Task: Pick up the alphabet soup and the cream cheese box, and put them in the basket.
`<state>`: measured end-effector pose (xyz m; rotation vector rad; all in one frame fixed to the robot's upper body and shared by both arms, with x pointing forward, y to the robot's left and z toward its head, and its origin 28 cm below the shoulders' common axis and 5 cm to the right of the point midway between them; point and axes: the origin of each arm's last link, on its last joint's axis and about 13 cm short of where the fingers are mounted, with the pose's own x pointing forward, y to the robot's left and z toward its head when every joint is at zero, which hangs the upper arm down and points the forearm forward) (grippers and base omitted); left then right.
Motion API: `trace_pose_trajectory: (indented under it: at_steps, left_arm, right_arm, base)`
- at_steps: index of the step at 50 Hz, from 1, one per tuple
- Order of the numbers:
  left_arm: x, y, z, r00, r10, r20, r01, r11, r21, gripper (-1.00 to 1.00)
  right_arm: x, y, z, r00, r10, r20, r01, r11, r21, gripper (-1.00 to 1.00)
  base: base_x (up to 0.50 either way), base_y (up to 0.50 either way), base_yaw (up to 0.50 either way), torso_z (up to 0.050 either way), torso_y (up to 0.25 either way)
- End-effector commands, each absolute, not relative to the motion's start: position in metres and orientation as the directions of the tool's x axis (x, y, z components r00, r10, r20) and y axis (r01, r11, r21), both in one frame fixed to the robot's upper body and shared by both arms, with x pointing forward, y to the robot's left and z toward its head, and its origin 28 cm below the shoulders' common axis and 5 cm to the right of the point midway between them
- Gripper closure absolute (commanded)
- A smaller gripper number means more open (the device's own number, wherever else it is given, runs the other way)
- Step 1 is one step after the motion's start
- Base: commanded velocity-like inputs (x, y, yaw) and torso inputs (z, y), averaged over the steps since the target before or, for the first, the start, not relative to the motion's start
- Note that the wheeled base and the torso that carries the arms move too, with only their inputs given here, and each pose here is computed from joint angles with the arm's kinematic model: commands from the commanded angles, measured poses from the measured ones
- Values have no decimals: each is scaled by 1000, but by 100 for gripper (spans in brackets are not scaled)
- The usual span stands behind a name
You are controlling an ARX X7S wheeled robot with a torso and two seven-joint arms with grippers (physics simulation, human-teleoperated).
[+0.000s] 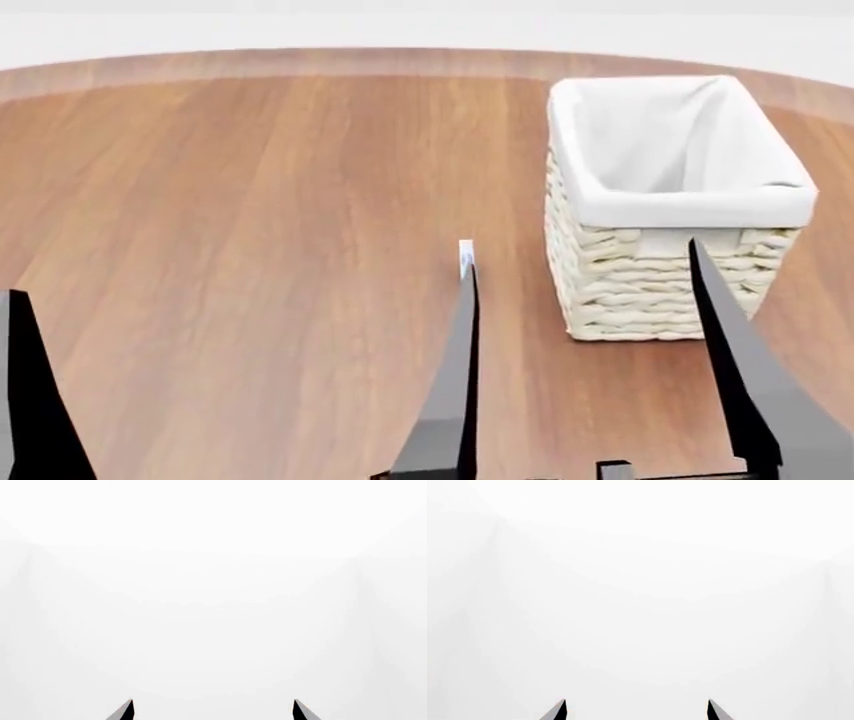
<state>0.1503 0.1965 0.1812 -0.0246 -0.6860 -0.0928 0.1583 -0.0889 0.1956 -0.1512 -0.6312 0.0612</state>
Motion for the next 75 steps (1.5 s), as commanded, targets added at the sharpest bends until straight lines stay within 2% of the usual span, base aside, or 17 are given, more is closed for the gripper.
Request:
trace_pose_trajectory:
  at_steps: [1,75]
  left_arm:
    - [153,197,181,770,-73,633,88,996,8,-100]
    - [156,198,175,780,-74,621,83,996,14,-100]
  right_arm:
    - [160,-90,197,808,101,581,-10,987,-158,-100]
    - [161,-90,197,816,101,569,-15,988,-153,-100]
  base:
    - [176,0,0,0,0]
    - [177,0,0,0,0]
